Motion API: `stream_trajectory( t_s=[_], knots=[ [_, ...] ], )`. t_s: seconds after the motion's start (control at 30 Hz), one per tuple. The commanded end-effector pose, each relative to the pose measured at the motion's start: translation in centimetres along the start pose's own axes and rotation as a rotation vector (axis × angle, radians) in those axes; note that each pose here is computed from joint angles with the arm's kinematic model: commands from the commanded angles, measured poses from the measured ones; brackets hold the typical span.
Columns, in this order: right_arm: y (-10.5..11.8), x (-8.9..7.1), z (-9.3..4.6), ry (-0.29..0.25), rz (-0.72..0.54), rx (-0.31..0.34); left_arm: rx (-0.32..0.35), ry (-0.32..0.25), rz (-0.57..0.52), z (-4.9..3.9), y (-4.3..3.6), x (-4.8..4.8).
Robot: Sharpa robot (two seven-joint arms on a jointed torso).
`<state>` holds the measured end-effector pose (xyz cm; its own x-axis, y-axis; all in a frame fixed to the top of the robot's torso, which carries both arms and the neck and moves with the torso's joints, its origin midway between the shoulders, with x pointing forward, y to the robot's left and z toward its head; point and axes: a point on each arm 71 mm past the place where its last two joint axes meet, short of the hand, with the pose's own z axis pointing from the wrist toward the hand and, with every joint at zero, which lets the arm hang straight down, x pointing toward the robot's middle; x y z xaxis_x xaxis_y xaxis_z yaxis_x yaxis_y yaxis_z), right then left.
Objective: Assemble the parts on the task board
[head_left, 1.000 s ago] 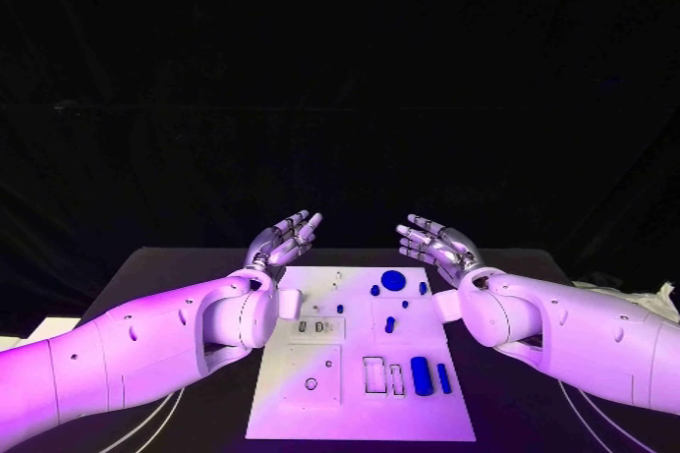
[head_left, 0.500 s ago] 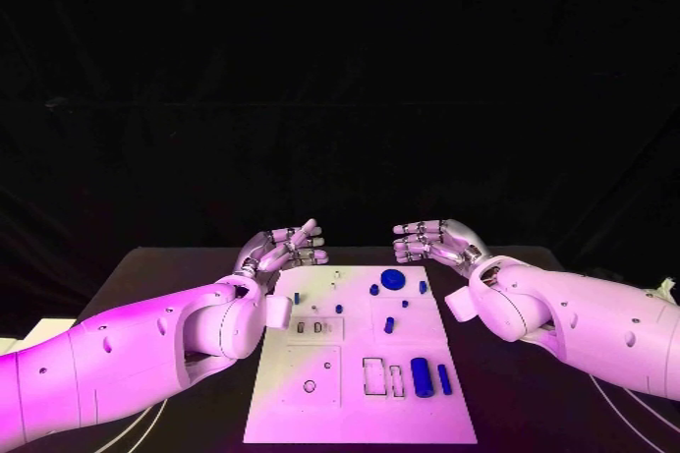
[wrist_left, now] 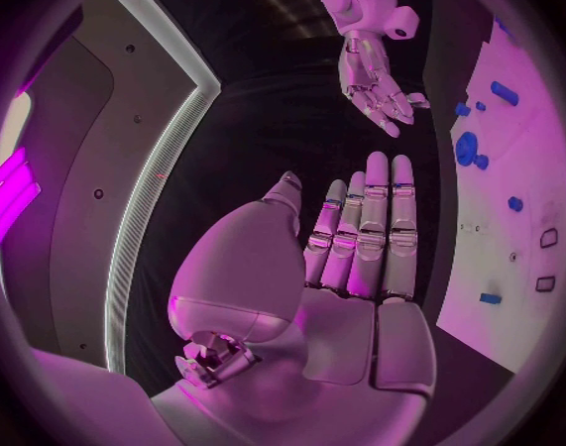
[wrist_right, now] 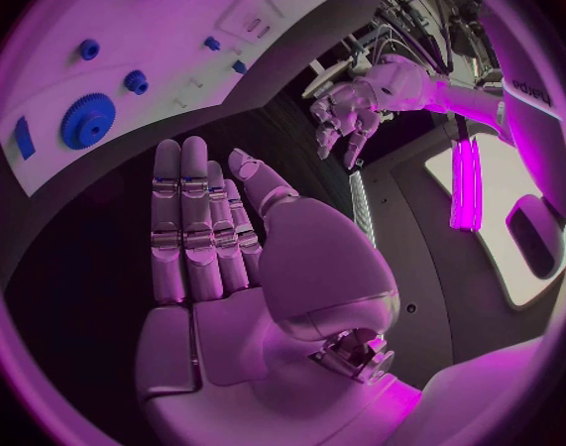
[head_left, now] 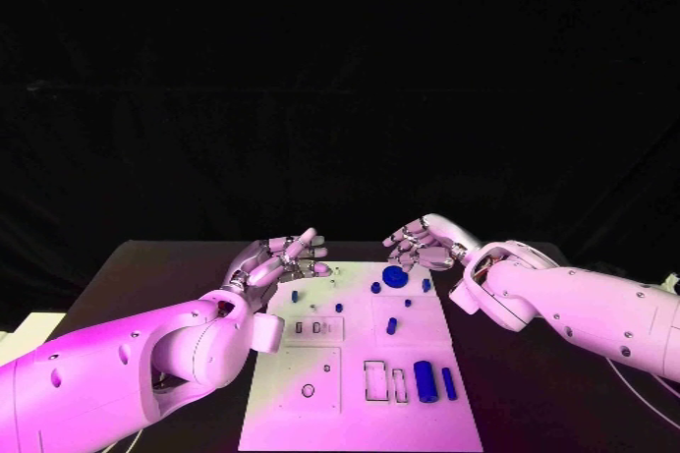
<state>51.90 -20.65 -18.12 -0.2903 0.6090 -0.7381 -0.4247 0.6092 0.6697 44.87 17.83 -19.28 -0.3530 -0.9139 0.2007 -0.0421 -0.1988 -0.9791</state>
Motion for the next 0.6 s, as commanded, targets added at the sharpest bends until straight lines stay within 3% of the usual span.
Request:
stream_trajectory(
  t_s=[0.03,0.2,0.6],
  knots=[
    [0.3,0.6,0.2,0.124,-0.272,0.036,0.011,0.078,-0.025,-0.35,-0.75,0.99],
    [0.9,0.6,0.6,0.176,-0.431,0.062,0.022,0.101,-0.031,-0.63,-1.61,1.24],
    [3.0,-0.1,1.3,0.143,-0.621,0.015,0.034,0.132,-0.042,-1.53,-2.92,1.92]
  ],
)
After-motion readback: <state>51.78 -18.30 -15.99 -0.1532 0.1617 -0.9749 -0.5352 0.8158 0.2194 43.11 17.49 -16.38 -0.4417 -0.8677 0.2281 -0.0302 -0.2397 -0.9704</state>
